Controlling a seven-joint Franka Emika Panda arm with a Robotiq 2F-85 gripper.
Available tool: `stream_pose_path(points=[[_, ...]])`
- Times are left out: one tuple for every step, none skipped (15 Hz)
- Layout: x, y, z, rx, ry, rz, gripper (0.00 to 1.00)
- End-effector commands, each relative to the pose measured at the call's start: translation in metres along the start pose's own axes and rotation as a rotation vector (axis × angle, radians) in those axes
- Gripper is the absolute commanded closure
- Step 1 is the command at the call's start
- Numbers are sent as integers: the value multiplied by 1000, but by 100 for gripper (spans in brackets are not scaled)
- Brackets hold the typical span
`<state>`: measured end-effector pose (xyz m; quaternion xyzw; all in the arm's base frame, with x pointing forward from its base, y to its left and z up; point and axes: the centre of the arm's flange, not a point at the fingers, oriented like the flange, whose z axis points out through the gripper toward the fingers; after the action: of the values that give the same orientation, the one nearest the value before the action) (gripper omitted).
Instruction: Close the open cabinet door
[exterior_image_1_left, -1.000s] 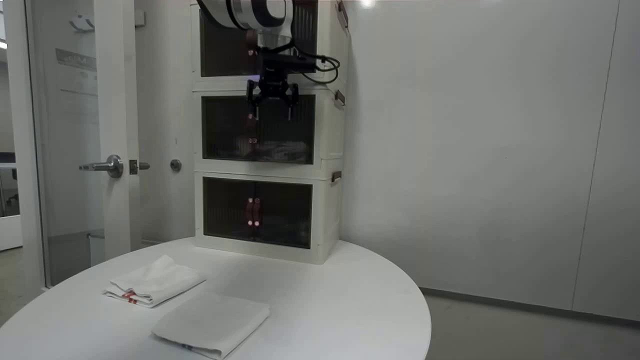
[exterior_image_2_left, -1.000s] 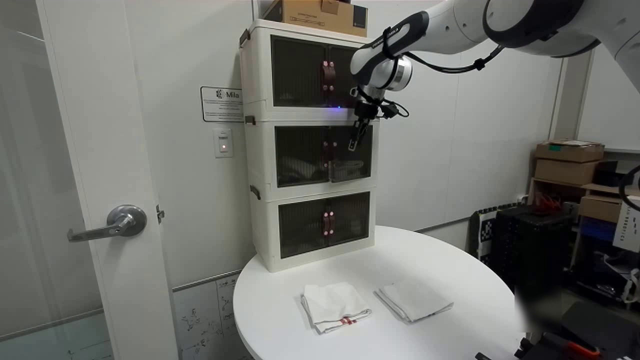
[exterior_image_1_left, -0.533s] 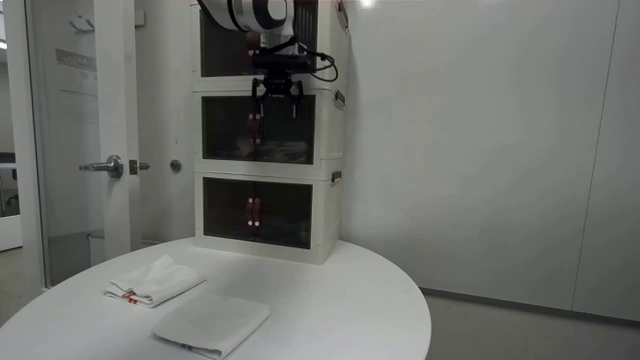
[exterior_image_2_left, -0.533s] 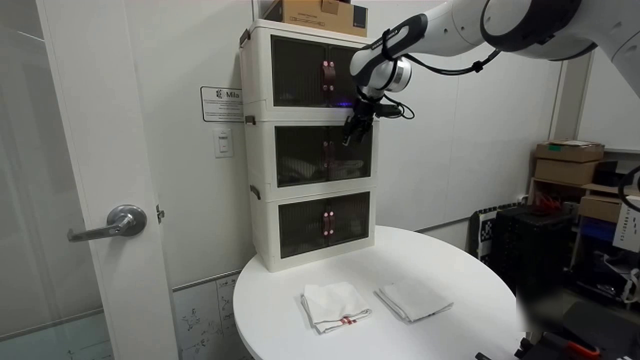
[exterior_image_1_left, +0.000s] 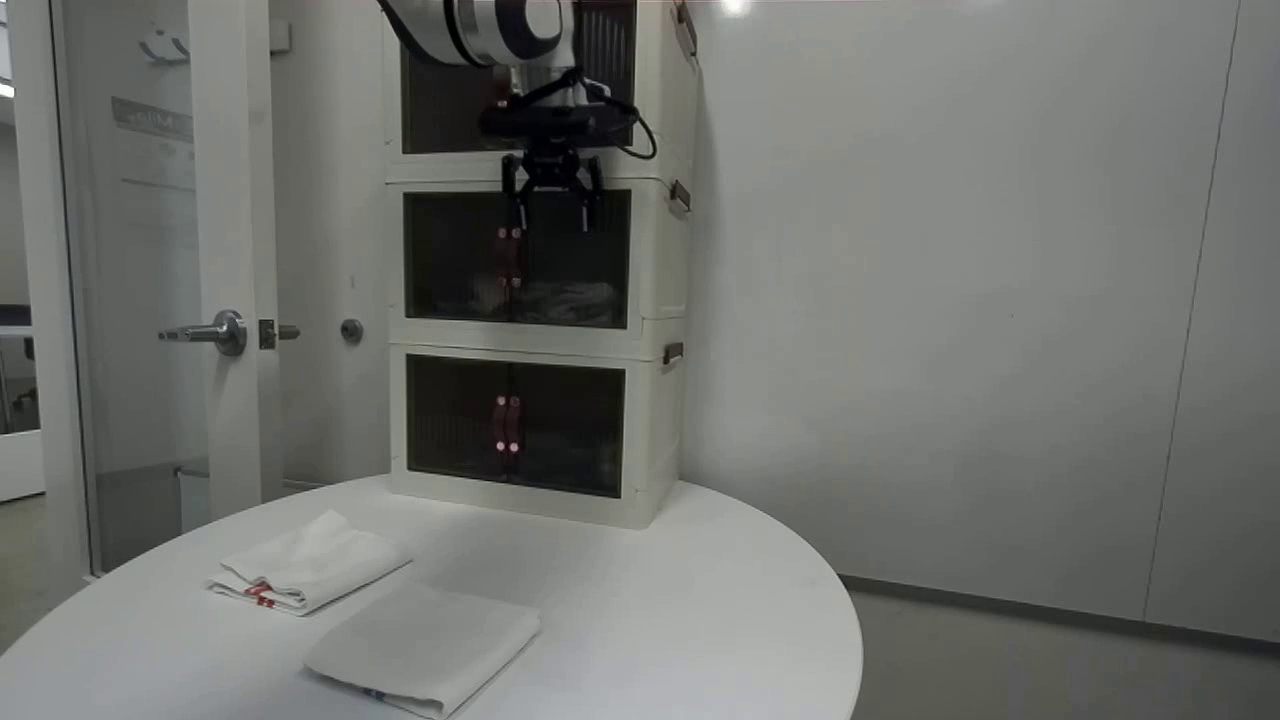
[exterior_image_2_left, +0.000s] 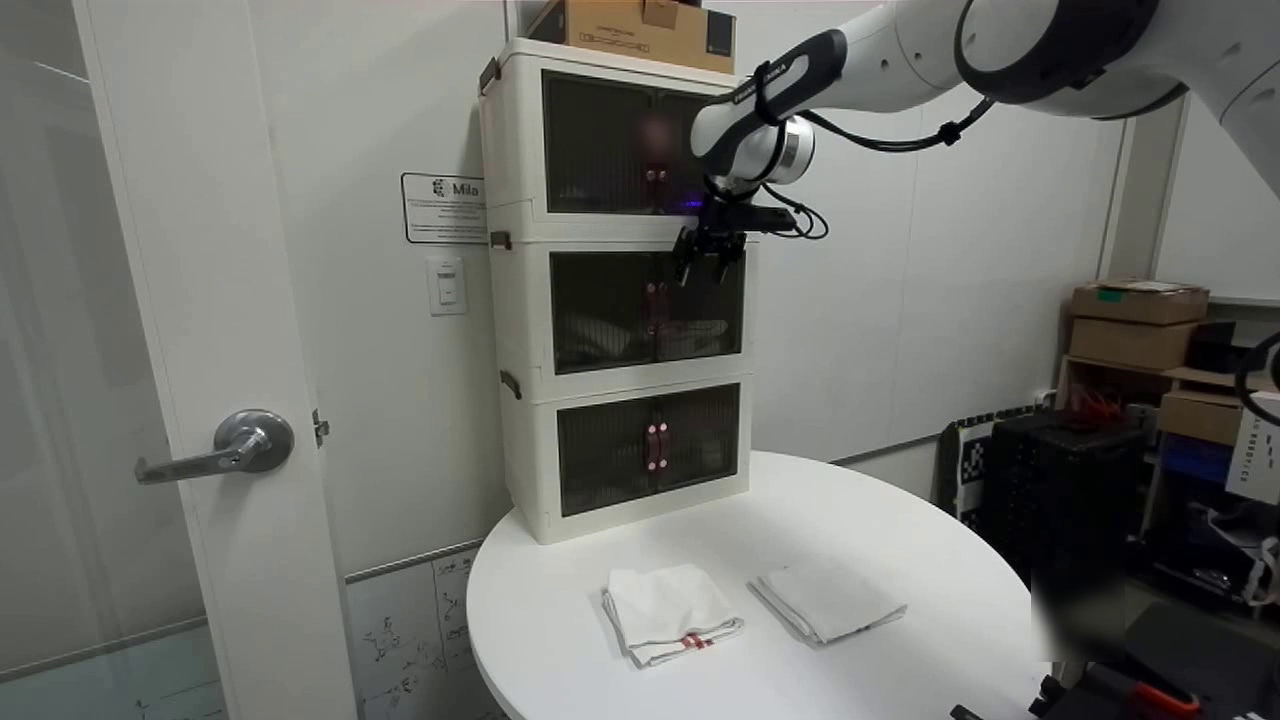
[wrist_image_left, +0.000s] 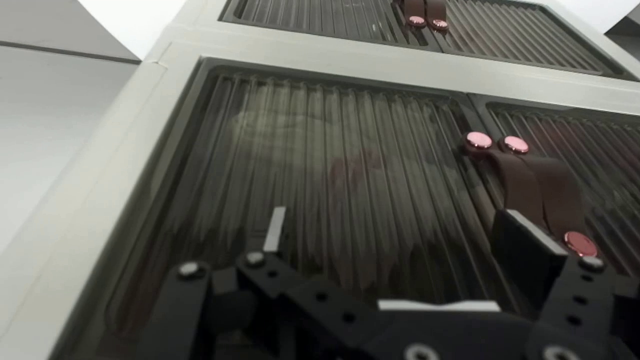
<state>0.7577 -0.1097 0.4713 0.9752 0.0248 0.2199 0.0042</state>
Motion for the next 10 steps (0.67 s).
stream_pose_path(points=[[2,0,-17,3,-8,-15,0],[0,-1,-22,36,-27,-50,0],[-1,-4,-27,69,-46,-86,0],[-5,-9,-33,103,-79,-128,0],[-8,-16,-38,133,-107,-172,0],[-10,-25,-45,158,-131,-202,0],[-12,-35,-52,179,-148,-231,0],[-13,-47,-58,197,-165,-256,0],[-14,-60,-65,214,-185,-279,0],[-15,-75,-70,230,-205,-300,0]])
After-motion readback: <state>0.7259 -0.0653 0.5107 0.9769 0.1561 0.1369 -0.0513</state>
